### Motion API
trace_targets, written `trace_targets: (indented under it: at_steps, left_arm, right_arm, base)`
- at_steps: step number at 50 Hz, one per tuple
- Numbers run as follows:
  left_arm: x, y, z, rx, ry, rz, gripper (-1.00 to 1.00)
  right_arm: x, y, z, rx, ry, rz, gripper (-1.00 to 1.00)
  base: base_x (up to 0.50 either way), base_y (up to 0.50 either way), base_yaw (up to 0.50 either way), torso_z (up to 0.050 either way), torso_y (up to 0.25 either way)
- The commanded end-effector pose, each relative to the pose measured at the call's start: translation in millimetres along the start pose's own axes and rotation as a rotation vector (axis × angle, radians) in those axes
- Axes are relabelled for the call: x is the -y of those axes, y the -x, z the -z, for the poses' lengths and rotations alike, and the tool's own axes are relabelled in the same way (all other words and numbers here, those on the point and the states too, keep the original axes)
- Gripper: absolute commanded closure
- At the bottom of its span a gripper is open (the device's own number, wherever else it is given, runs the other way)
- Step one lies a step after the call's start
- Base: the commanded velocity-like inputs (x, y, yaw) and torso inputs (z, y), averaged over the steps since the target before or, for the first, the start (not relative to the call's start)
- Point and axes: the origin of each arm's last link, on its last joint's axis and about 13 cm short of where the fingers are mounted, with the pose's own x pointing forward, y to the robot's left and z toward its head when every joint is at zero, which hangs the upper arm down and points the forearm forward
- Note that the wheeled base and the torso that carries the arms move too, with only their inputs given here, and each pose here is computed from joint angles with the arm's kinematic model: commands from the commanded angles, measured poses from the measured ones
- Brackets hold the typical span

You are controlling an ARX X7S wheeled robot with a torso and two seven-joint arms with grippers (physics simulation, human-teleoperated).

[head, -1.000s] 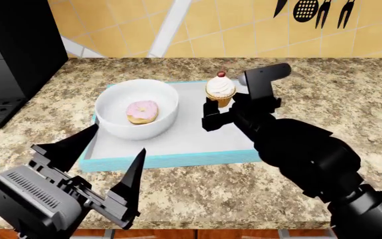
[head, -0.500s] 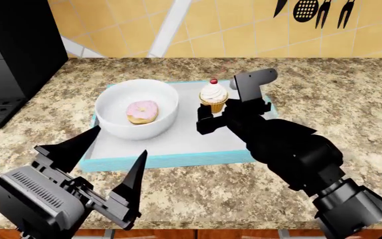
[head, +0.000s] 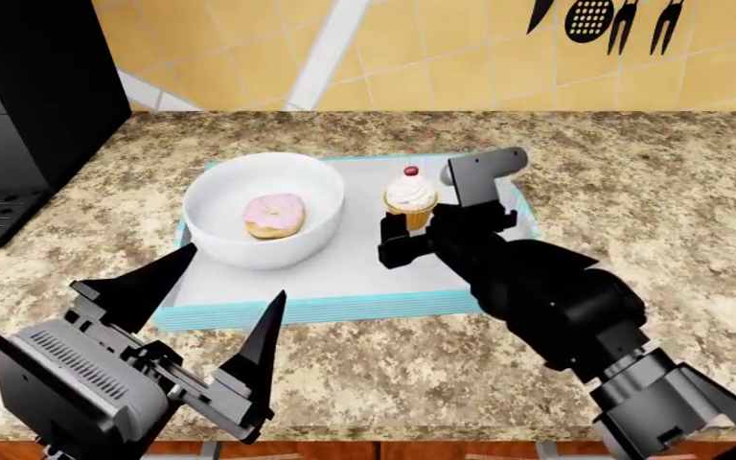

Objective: Pick up the bowl with donut and place it on the tray. Pick up the cupcake and place it on the tray.

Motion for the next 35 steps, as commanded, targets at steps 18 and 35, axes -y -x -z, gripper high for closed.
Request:
trace_targets:
  at_steps: [18,35]
  left_arm:
    - [0.0,-0.1,1.2,-0.003,-0.001,0.001,-1.0]
    - [0.2,-0.3,1.0,-0.003,-0.002,0.002,-1.0]
  right_arm:
    - [0.6,-5.5,9.4,-0.029,0.016,-0.004,1.0]
    - [1.0,-6.1,11.5,-0.039,0.02,-0.005,1.0]
  base:
    - [0.0,0.0,0.0,0.0,0.0]
    - [0.0,0.0,0.0,0.0,0.001]
